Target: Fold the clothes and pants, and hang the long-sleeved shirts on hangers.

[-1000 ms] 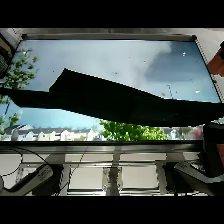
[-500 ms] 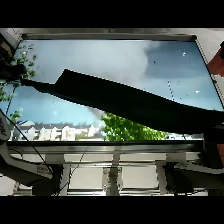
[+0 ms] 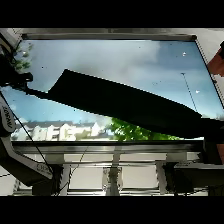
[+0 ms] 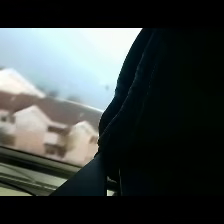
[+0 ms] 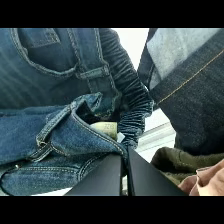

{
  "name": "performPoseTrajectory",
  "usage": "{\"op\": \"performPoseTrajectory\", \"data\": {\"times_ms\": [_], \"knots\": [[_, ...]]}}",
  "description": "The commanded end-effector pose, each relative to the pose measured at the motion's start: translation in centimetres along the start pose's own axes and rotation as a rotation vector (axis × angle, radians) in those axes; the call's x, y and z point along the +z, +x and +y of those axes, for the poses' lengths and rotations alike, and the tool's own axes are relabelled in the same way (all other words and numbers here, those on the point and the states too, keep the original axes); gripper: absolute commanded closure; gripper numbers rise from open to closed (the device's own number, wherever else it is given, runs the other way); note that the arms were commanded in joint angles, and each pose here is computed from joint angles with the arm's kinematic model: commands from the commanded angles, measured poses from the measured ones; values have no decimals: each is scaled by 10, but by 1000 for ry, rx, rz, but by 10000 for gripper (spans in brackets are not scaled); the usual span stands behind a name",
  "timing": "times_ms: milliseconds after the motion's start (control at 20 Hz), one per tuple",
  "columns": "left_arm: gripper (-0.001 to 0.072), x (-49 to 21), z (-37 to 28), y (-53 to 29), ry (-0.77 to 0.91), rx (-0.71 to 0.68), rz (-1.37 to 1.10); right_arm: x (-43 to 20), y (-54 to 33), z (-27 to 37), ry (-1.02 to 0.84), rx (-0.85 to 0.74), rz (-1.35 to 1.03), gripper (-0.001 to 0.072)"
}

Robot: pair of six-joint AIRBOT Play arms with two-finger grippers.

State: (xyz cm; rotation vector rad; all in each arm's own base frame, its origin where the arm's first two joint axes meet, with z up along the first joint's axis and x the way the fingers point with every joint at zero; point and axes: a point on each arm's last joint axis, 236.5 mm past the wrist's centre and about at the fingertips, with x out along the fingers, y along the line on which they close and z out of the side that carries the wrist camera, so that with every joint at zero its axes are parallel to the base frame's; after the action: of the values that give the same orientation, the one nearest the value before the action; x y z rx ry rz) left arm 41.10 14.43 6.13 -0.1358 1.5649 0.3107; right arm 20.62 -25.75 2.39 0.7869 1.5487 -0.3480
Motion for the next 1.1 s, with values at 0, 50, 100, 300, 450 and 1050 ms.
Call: {"op": "performPoseTrajectory", "data": {"times_ms": [0,50,100,300,450,1050], "knots": [[671,-9,-7,-11,0,-27,8,-11,-2,4,-45,21,59,684],[671,-11,-2,-24,0,-8,-22,-8,-6,4,-54,17,42,684],[672,-13,11,-39,-13,34,-60,-2,-11,3,-80,8,12,684],[672,-31,44,-82,-107,7,-162,9,-19,5,-123,6,-39,684],[672,-30,28,-83,-94,-110,-170,5,-19,6,-113,10,-23,684],[672,10,-24,48,27,-96,87,27,14,-6,-25,-42,8,685]]}}
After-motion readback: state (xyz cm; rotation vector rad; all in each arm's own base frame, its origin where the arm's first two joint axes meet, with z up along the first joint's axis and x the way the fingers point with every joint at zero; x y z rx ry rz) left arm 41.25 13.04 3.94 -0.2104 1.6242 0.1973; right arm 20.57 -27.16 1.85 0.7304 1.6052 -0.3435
